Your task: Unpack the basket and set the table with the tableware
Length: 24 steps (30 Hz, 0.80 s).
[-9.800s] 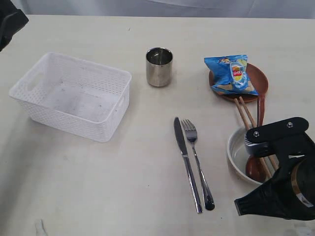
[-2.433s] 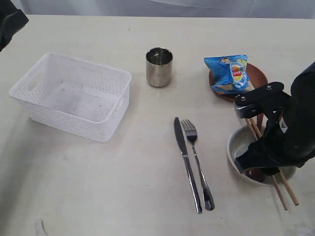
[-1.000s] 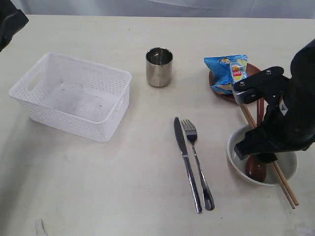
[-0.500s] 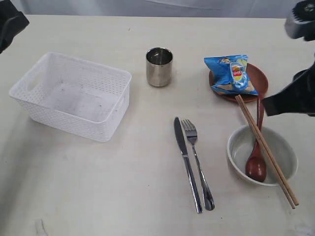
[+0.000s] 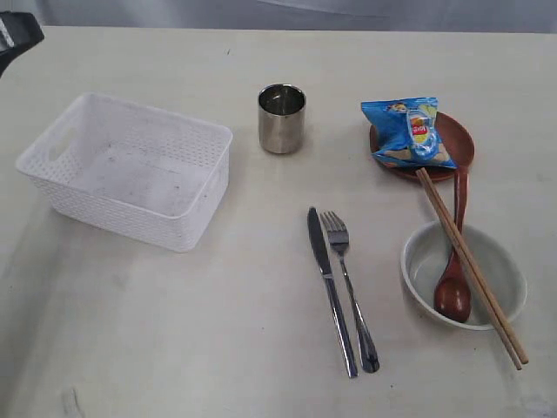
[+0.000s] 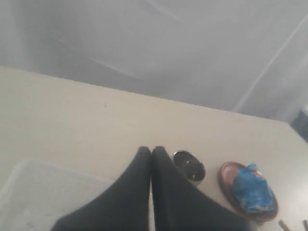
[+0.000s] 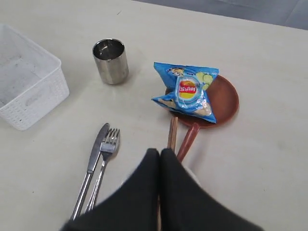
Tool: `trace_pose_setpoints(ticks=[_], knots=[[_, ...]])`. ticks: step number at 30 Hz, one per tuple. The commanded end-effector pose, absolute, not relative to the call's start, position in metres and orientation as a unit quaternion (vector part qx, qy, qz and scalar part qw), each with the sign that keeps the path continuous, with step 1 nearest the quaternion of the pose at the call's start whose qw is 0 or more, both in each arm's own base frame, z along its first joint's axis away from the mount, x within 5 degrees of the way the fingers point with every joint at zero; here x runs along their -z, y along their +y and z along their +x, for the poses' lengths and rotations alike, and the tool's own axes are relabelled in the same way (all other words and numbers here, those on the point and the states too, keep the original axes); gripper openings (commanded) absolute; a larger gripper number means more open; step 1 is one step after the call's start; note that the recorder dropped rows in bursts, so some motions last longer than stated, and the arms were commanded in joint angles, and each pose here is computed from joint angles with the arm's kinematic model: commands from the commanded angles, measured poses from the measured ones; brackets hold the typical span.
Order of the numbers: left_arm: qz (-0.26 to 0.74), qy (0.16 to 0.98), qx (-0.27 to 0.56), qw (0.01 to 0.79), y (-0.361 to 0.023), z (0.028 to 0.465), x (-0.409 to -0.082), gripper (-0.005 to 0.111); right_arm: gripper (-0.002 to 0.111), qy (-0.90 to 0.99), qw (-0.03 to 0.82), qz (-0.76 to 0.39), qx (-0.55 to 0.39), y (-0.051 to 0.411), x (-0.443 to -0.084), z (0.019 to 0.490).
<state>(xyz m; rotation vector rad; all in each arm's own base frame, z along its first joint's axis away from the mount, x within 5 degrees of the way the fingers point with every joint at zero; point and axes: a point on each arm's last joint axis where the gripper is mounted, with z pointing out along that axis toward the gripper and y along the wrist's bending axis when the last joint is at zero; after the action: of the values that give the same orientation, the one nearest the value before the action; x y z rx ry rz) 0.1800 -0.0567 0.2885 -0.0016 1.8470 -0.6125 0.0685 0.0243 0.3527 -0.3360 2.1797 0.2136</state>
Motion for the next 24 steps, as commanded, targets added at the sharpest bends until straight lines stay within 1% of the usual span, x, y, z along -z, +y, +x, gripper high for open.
trace_pose_setpoints(ticks=[1,4,7,8,11,14,17,24], knots=[[0.027,0.783,0.212,0.584,-0.053,0.185,-0.319,0.000,0.000,0.886,0.438,-0.128,-0.086,0.021,-0.353,0.064],[0.015,0.771,0.222,0.596,-0.054,0.190,-0.334,0.000,0.000,0.878,0.446,-0.127,-0.115,0.026,-0.355,0.064],[0.027,0.768,0.235,0.595,-0.056,0.187,-0.337,0.000,0.000,0.849,0.479,-0.138,-0.175,0.032,-0.364,0.058],[0.036,0.767,0.243,0.593,-0.058,0.185,-0.338,0.000,0.000,0.828,0.503,-0.144,-0.204,0.034,-0.370,0.055],[0.053,0.761,0.260,0.592,-0.061,0.179,-0.342,0.000,0.000,0.763,0.578,-0.153,-0.247,0.031,-0.386,0.042],[0.061,0.751,0.266,0.601,-0.061,0.171,-0.348,0.000,0.000,0.711,0.639,-0.145,-0.257,0.020,-0.397,0.027],[0.064,0.738,0.268,0.617,-0.059,0.162,-0.355,0.000,0.000,0.689,0.665,-0.144,-0.249,0.008,-0.398,0.011],[0.083,0.703,0.283,0.647,-0.057,0.135,-0.371,0.000,0.000,0.707,0.662,-0.121,-0.217,-0.017,-0.382,-0.016]])
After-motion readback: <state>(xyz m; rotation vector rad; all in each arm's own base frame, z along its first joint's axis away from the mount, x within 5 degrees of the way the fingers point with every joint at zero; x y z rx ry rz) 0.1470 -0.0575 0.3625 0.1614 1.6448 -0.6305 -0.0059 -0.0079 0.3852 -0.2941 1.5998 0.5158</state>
